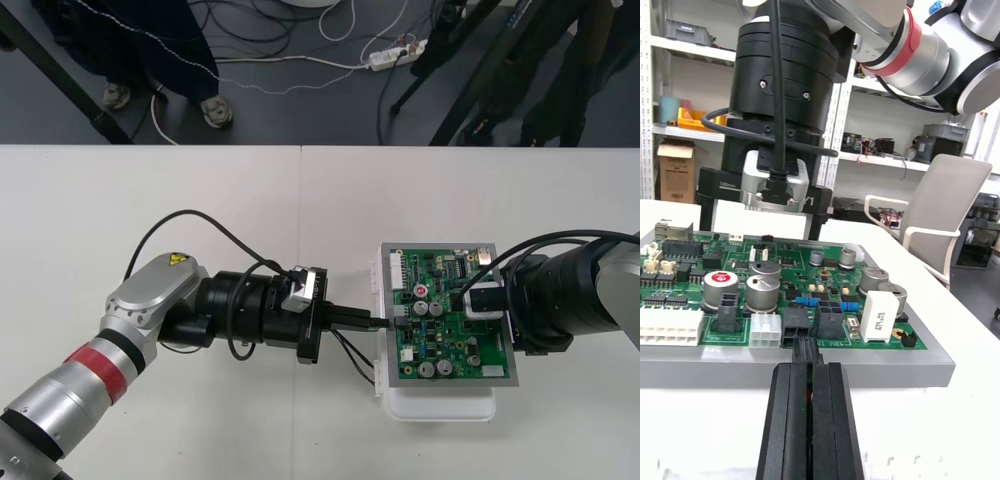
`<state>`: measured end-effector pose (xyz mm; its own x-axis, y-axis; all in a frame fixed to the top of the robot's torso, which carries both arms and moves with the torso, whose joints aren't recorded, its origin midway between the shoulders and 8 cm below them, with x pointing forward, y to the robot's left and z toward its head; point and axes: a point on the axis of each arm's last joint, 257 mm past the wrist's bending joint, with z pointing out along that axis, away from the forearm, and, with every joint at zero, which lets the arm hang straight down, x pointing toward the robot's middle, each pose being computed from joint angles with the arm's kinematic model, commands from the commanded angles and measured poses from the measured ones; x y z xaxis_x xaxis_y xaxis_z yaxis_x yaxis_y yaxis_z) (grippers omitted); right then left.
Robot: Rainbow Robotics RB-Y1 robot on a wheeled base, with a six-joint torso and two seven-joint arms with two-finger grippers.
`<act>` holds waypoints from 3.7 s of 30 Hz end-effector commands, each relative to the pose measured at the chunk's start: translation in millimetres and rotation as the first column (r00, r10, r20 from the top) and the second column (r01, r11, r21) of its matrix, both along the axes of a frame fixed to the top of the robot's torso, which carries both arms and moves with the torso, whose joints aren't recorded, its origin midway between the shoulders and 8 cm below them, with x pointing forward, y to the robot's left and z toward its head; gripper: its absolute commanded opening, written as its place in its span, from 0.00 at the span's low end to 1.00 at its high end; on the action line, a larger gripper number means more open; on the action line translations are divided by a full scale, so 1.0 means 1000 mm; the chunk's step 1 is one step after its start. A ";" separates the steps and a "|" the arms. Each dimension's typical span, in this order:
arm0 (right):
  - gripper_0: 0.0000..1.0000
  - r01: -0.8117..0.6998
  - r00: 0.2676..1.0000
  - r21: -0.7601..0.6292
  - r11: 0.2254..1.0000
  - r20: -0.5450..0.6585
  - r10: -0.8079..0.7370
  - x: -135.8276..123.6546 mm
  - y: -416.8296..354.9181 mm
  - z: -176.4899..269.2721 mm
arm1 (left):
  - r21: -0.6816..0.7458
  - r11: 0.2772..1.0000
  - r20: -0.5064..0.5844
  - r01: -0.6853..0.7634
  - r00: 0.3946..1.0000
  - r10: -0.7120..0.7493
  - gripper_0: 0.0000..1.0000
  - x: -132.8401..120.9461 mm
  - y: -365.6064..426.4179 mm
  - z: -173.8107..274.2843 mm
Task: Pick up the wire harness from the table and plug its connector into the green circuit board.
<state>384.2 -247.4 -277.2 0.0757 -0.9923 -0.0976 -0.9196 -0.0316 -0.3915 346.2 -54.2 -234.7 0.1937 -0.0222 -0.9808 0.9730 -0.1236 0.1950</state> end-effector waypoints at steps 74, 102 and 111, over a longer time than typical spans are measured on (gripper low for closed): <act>1.00 -0.017 1.000 0.050 0.999 -0.005 0.018 -0.011 0.028 0.002 | -0.121 0.992 0.190 0.018 0.982 0.006 0.00 -0.013 -0.046 0.032; 1.00 -0.014 1.000 0.040 0.999 -0.002 0.014 -0.011 0.026 0.001 | -0.135 0.991 0.180 0.008 0.983 0.017 0.00 -0.019 -0.060 0.029; 1.00 -0.008 1.000 0.024 1.000 0.009 0.008 -0.008 0.021 0.001 | -0.129 0.992 0.183 0.004 0.983 0.020 0.65 -0.017 -0.056 0.028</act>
